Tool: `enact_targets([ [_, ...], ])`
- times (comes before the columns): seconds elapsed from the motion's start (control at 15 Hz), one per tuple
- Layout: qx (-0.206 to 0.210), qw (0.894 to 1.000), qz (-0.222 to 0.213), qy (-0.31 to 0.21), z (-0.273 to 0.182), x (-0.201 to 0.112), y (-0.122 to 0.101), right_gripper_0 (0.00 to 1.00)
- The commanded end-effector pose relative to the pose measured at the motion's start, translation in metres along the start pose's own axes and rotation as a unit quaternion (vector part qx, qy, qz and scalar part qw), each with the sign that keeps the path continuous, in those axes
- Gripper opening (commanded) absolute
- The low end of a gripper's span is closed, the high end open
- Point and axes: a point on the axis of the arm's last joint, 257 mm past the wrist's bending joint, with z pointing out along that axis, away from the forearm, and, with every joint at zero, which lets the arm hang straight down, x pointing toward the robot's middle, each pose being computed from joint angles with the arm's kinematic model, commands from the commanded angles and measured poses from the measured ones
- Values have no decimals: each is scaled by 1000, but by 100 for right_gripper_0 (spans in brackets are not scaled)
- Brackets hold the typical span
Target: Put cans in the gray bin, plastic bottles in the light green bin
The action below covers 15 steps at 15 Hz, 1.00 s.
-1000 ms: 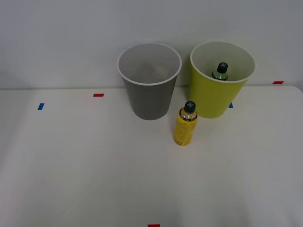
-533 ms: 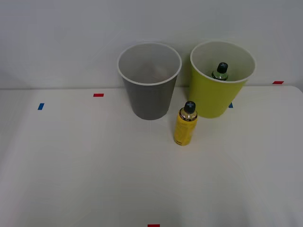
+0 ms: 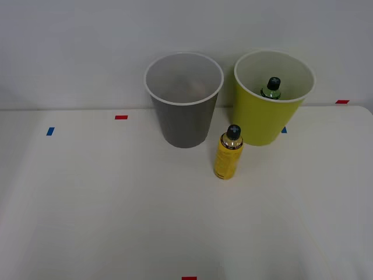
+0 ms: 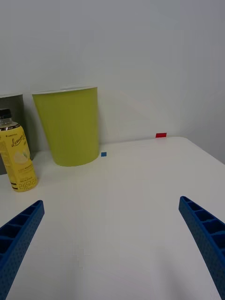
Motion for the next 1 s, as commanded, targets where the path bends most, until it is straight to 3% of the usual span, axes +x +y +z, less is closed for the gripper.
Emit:
enact_targets([
  [0.07, 0, 1000, 0, 0, 0, 0, 0, 100],
  [1.0, 0, 1000, 0, 0, 0, 0, 0, 100],
])
